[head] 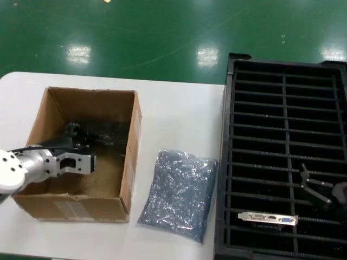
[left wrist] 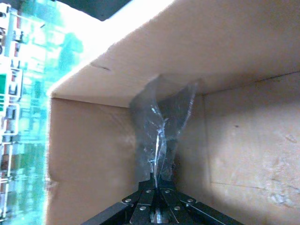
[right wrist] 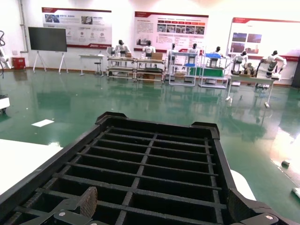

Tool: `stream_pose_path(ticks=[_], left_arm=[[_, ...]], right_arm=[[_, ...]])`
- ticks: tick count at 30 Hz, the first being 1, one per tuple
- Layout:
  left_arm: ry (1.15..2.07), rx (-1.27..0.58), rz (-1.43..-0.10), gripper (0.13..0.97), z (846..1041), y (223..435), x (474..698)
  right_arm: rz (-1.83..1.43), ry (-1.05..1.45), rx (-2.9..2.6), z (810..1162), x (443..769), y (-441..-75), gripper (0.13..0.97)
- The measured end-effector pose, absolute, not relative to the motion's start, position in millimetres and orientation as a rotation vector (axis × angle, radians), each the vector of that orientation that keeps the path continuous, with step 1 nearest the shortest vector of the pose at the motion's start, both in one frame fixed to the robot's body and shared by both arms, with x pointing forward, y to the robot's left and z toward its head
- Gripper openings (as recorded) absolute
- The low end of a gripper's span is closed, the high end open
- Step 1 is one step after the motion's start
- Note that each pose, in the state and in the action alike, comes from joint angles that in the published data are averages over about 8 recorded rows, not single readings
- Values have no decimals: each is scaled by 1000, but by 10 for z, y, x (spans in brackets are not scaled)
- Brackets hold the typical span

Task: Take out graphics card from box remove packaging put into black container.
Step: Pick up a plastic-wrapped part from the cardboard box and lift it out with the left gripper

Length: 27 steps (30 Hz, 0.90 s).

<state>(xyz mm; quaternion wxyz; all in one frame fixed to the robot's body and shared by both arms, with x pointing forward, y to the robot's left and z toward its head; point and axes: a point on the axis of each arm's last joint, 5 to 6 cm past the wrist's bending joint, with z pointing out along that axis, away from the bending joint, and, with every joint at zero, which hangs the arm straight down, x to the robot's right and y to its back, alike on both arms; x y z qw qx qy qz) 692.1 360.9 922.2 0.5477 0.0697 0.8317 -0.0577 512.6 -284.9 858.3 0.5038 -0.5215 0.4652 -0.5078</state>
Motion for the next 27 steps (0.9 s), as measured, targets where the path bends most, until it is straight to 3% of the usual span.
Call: stream_pose_path(ticks=[10, 16, 27], left_arm=[[1888, 160, -147, 140, 9447, 3608, 6796], [1788, 129, -171, 139, 9646, 3605, 6680], [1563, 149, -201, 139, 10018, 3530, 6086]], right_arm=[[-1226, 1123, -1259, 8583, 5126, -2849, 966], [-1226, 1123, -1259, 8583, 5126, -2849, 966], [-1226, 1123, -1259, 8583, 5126, -2849, 966]])
